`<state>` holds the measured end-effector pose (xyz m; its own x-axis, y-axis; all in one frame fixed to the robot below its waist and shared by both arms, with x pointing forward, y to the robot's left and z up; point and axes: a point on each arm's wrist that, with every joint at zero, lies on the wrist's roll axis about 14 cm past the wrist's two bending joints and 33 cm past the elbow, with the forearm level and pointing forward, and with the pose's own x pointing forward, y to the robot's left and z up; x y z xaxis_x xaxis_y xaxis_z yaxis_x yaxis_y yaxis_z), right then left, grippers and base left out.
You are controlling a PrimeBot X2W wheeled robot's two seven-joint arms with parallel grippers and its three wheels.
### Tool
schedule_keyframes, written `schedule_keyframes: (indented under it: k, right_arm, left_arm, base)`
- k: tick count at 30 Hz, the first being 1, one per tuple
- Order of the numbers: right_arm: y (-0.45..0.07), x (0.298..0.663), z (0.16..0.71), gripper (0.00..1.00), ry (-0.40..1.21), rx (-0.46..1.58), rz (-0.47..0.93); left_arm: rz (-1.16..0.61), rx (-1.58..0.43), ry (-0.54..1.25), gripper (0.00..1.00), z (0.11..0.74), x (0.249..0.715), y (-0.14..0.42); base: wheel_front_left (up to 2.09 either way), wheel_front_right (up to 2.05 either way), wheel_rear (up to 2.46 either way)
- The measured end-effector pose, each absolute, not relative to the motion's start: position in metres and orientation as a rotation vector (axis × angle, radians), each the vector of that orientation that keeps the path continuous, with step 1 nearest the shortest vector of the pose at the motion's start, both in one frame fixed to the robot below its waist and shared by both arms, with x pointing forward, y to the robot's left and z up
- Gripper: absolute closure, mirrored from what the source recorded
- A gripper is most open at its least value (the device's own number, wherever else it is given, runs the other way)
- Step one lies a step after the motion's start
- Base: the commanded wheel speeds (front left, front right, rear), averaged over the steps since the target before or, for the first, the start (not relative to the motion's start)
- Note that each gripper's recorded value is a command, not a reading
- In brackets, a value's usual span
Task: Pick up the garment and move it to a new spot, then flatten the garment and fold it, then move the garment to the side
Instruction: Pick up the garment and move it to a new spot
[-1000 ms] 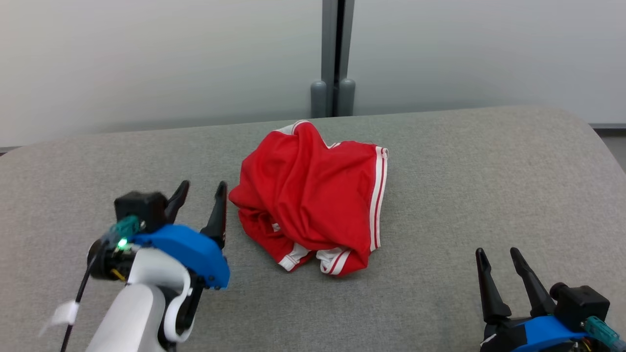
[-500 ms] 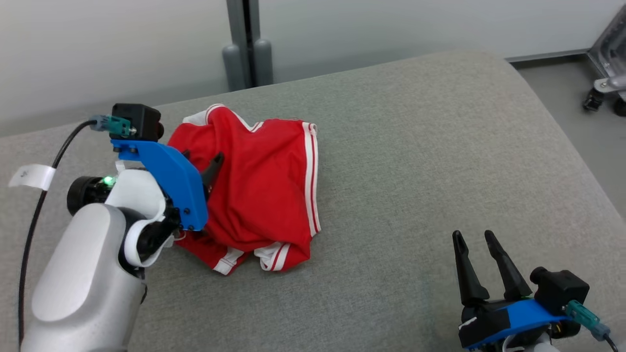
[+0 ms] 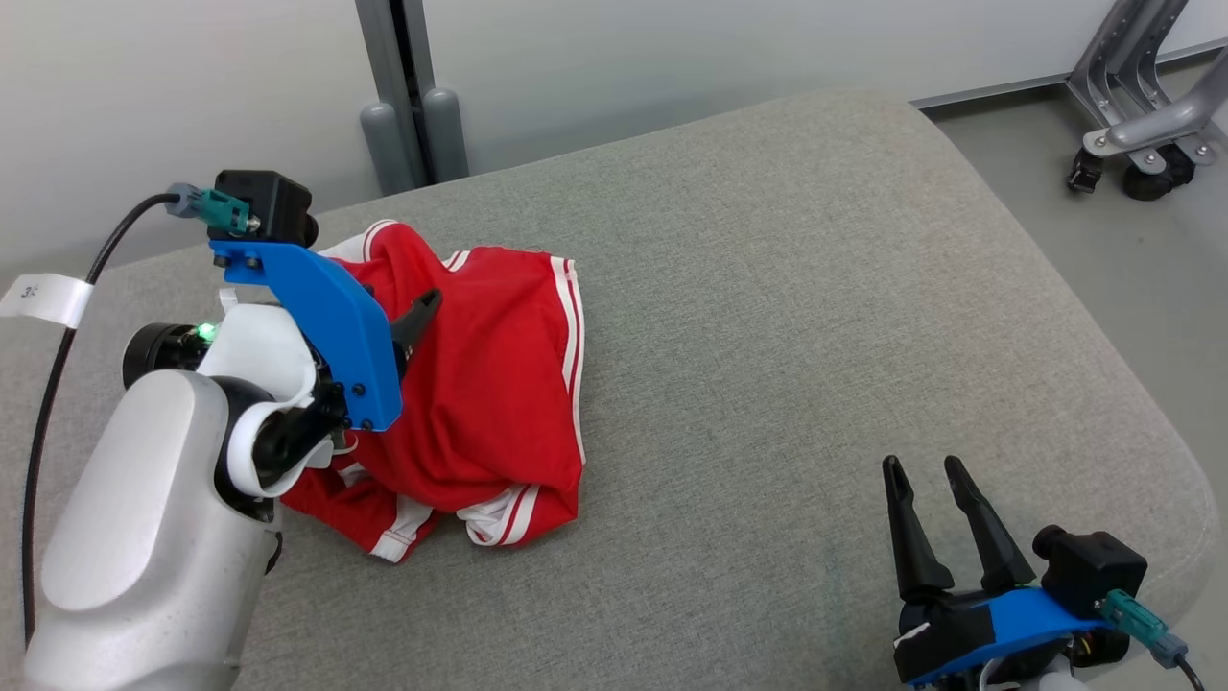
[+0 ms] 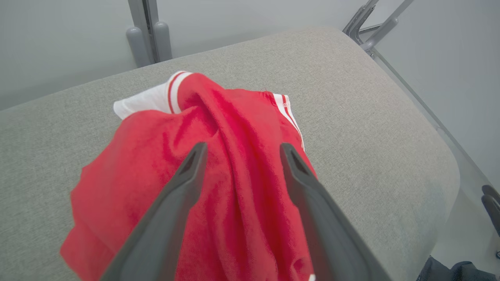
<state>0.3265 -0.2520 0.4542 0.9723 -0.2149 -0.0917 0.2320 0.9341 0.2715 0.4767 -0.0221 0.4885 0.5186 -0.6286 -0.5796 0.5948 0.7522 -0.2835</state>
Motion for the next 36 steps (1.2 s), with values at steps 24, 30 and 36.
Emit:
schedule_keyframes:
  k: [24, 30, 36]
  right_arm:
    - [-0.266, 0.314, 0.458, 0.00, 0.043, 0.300, -0.285]
    - [-0.269, 0.312, 0.454, 0.00, 0.053, 0.311, -0.301]
    - [-0.271, 0.313, 0.453, 0.00, 0.054, 0.318, -0.308]
  left_arm:
    - [-0.724, 0.085, 0.855, 0.00, 0.458, 0.464, -0.037]
    - [-0.722, 0.074, 0.918, 0.00, 0.441, 0.462, -0.040]
    - [-0.741, 0.055, 0.901, 1.00, 0.439, 0.464, -0.043]
  base:
    - [0.00, 0.00, 0.00]
    - [0.00, 0.00, 0.00]
    - [0.00, 0.00, 0.00]
